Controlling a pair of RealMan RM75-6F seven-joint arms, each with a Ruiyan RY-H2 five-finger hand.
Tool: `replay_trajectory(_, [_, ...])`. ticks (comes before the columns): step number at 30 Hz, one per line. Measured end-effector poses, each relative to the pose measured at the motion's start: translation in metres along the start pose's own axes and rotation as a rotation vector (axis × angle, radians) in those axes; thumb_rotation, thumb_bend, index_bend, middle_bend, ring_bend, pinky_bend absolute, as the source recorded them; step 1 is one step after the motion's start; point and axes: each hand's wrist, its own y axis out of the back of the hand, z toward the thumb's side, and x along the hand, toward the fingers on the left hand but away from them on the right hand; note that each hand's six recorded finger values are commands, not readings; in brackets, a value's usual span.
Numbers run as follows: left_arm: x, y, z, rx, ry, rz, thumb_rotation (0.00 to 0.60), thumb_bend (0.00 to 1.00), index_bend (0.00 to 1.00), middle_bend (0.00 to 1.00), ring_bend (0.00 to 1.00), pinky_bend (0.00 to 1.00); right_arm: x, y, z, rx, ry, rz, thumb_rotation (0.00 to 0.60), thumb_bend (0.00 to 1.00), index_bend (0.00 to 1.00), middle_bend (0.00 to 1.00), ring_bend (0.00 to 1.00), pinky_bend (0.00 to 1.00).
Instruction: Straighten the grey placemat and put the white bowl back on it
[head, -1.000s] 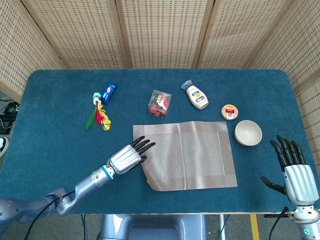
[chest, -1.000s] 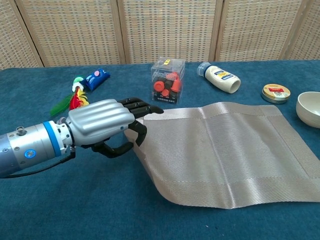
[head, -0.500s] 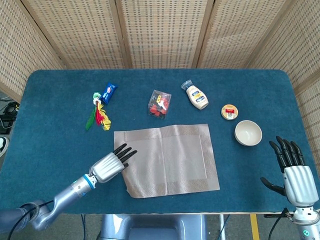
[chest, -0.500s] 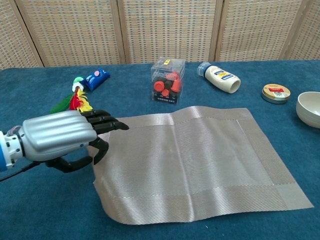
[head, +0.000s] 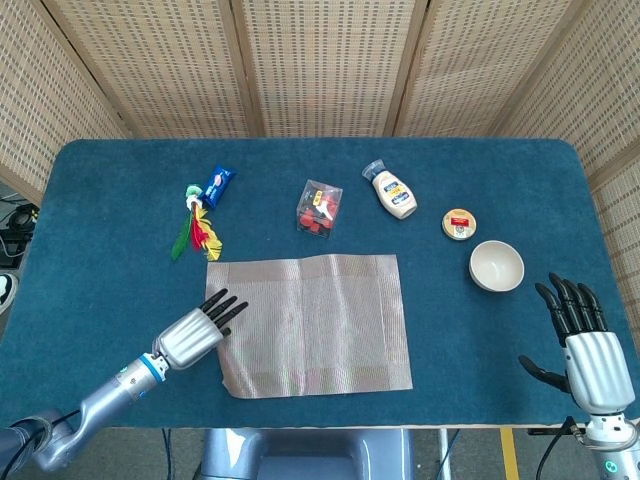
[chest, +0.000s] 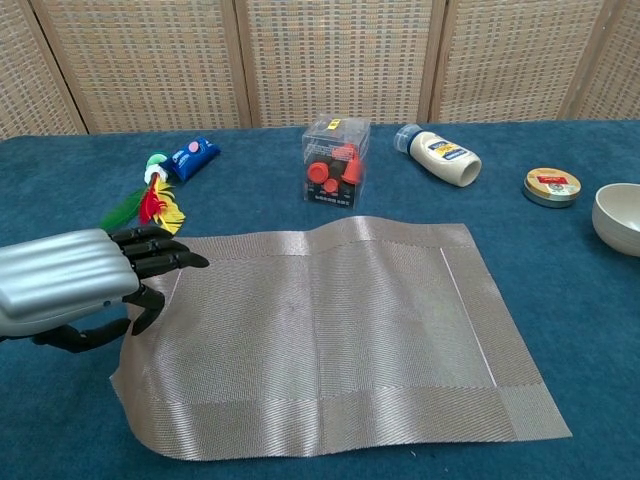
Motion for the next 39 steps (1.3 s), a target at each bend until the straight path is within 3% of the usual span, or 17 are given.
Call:
replay_trajectory(6, [-0.003,-0.002,-0.004,-0.009,0.009,0.004,0.6,0.54,0.77,0.0,0.0,0.0,0.001,0.0,0.001,0.0,0.002,-0.001,0.6,0.0,0.1,0.0,0.0,0.0])
replay_trajectory(7, [-0.003,-0.002,-0.004,-0.011,0.011,0.005,0.6,0.43,0.69,0.0,0.0,0.0,0.001,0.0,0.001,0.0,0.003,-0.001,0.6,0.0,0.1,0.0,0.0,0.0])
replay_trajectory(9, [-0.003,-0.003,-0.005,-0.014,0.014,0.007,0.6,0.15,0.4,0.0,0.0,0.0,0.001,0.0,0.002,0.0,0.004,0.0,0.6,0.0,0.1,0.0,0.0,0.0])
replay_trajectory(10, [-0.003,-0.003,-0.006,-0.014,0.014,0.008,0.6,0.04,0.2,0.0,0.0,0.0,0.001,0.0,0.002,0.0,0.004,0.0,0.6,0.0,0.1,0.0,0.0,0.0])
replay_trajectory(11, [-0.003,-0.003,-0.006,-0.015,0.013,0.007,0.6,0.0,0.06,0.0,0.0,0.0,0.001,0.0,0.002,0.0,0.004,0.0,0.6,0.0,0.1,0.0,0.0,0.0])
replay_trajectory(12, [-0.003,-0.003,-0.006,-0.018,0.012,0.006,0.6,0.0,0.01,0.0,0.0,0.0,0.001,0.001,0.002,0.0,0.004,-0.002,0.6,0.0,0.1,0.0,0.0,0.0])
replay_trajectory(17, [-0.013,0.001,-0.015,-0.063,0.028,0.005,0.6,0.0,0.0,0.0,0.0,0.0,0.001,0.001,0.0,0.0,0.0,-0.002,0.6,0.0,0.1,0.0,0.0,0.0])
replay_trajectory(26, [-0.048,0.038,-0.055,-0.143,0.176,0.111,0.6,0.0,0.0,0.0,0.0,0.0,-0.001,-0.001,-0.005,0.021,-0.023,0.004,0.6,0.0,0.11,0.0,0.0,0.0])
replay_trajectory(31, [-0.076,0.064,-0.077,-0.232,0.335,0.203,0.6,0.0,0.0,0.0,0.0,0.0,-0.006,-0.01,-0.015,0.056,-0.061,0.028,0.6,0.0,0.11,0.0,0.0,0.0])
replay_trajectory(39, [-0.122,0.079,-0.09,-0.341,0.608,0.248,0.6,0.0,0.0,0.0,0.0,0.0,-0.03,-0.036,-0.034,0.121,-0.107,0.133,0.6,0.0,0.13,0.0,0.0,0.0])
